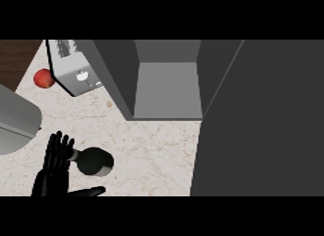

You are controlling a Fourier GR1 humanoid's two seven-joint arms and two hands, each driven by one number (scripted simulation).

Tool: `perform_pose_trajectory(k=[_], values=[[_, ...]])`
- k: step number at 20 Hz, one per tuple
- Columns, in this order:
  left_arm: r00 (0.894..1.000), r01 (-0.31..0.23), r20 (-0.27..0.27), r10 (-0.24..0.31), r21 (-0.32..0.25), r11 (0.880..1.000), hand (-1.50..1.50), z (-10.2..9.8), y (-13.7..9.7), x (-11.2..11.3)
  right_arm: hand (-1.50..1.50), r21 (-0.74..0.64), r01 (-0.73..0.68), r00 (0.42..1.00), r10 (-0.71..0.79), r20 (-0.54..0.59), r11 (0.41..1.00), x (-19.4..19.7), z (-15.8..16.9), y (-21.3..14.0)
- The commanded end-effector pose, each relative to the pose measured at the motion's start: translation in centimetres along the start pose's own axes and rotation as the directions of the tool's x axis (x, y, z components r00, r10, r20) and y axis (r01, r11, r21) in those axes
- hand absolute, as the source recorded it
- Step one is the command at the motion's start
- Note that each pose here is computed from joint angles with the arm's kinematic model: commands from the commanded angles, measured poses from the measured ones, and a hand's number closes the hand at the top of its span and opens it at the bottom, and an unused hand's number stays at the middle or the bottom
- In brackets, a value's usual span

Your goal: Pick up the wine, place it into the cabinet and close the cabinet

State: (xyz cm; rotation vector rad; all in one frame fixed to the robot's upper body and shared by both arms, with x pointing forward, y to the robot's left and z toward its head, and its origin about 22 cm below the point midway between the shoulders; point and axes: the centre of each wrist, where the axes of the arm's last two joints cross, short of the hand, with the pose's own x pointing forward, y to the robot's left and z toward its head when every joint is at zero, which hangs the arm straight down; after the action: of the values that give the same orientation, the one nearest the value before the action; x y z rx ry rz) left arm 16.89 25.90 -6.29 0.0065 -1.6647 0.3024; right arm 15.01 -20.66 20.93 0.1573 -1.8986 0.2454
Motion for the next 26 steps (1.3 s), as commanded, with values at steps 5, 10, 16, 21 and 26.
perform_pose_trajectory(k=[5,10,16,21,26], values=[[1.0,-0.01,-0.025,0.01,-0.005,1.0,-1.5,-1.9,1.4,-2.2,-1.5,0.024,0.021,0.998,-0.023,0.059,0.999,2.3,2.9,0.2],[1.0,-0.008,-0.022,0.008,0.008,1.0,-1.5,-0.2,0.5,-2.9,-1.5,0.008,0.016,0.999,-0.017,0.045,1.0,2.3,2.8,-1.0],[0.998,-0.058,-0.041,0.057,-0.019,0.998,-1.5,-0.6,-0.9,-4.9,-1.5,0.013,0.022,0.997,-0.022,0.068,1.0,2.3,3.7,0.1],[0.998,-0.059,-0.04,0.058,-0.016,0.998,-1.5,0.1,0.6,-6.2,-1.5,0.03,0.002,0.998,-0.003,0.058,1.0,1.8,3.1,-0.4],[0.993,-0.116,-0.029,0.115,-0.047,0.992,-1.5,-2.3,-0.2,-5.6,-1.5,0.015,0.004,0.999,-0.005,0.043,1.0,2.5,2.0,0.3]])
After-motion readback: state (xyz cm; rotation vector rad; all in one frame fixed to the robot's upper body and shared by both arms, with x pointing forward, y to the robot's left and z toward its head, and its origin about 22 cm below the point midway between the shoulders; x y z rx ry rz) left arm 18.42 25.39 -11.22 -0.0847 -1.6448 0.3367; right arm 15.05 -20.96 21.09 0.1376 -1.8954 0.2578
